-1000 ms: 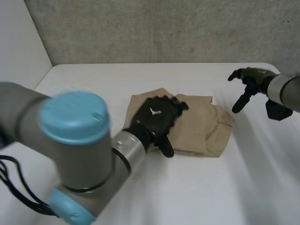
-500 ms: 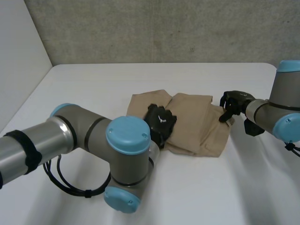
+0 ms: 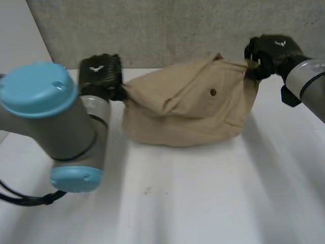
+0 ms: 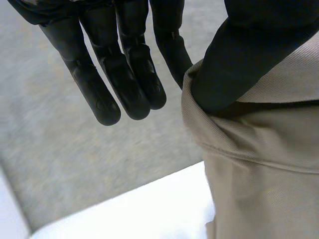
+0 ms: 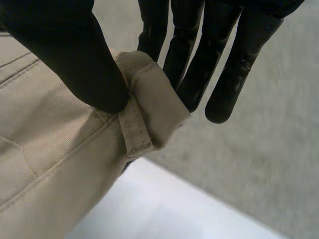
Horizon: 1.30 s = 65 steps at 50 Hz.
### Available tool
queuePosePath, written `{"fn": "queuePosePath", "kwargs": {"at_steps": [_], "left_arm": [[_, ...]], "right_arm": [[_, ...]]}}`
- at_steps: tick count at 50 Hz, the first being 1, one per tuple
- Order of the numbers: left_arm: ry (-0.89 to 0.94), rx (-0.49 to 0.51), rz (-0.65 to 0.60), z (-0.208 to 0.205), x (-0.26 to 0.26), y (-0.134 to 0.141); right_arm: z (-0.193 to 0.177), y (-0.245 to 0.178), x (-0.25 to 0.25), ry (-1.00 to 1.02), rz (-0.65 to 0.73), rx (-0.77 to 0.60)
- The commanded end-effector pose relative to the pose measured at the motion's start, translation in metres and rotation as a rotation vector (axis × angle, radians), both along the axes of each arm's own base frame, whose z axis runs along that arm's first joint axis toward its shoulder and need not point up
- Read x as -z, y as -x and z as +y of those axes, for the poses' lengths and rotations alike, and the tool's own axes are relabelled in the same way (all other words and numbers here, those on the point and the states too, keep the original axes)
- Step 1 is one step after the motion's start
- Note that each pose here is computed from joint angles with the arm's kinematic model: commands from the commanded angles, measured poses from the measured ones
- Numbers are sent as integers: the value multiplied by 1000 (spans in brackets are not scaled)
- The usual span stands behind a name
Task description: Fold the shorts.
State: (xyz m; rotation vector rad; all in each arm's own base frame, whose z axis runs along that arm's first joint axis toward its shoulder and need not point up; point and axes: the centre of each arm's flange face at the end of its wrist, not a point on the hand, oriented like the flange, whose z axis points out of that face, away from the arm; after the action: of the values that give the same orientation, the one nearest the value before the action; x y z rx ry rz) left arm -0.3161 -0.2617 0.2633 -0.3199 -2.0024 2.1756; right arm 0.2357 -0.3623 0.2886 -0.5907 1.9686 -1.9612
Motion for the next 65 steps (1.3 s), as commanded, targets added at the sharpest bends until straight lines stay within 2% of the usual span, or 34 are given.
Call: {"fn": "queuePosePath", "kwargs": {"at_steps": [1, 5, 10, 14, 19, 23, 25, 26, 30, 38, 44, 48, 55, 65], "left_arm": [[-209, -129, 130, -14, 24, -47], [-418, -129, 107, 1, 53, -54], [-570, -141, 47, 8, 78, -58], [-535, -193, 64, 1, 64, -70], [-403, -200, 147, -7, 25, -80], [-325, -93, 186, -3, 3, -69], [-317, 8, 180, 5, -3, -56], [-328, 93, 163, 13, -2, -44], [-363, 218, 131, 28, 7, -24], [-430, 327, 80, 45, 37, 13], [-455, 328, 66, 39, 53, 22], [-454, 288, 60, 29, 62, 24], [-376, 83, 73, 11, 55, 9], [-387, 34, 69, 15, 50, -13]], "right_arm": [[72, -35, -28, 122, 91, -207], [98, -50, -19, 117, 156, -278], [115, -62, -15, 155, 224, -332], [123, -68, -14, 190, 271, -357], [133, -72, -12, 227, 325, -380], [138, -69, -11, 247, 366, -380], [139, -69, -11, 247, 372, -383], [141, -69, -11, 248, 373, -384], [149, -71, -14, 262, 370, -400], [161, -76, -15, 268, 368, -432], [164, -76, -17, 276, 367, -435], [165, -76, -15, 270, 368, -438], [159, -73, -16, 271, 378, -421], [158, -68, -11, 271, 494, -394]]}}
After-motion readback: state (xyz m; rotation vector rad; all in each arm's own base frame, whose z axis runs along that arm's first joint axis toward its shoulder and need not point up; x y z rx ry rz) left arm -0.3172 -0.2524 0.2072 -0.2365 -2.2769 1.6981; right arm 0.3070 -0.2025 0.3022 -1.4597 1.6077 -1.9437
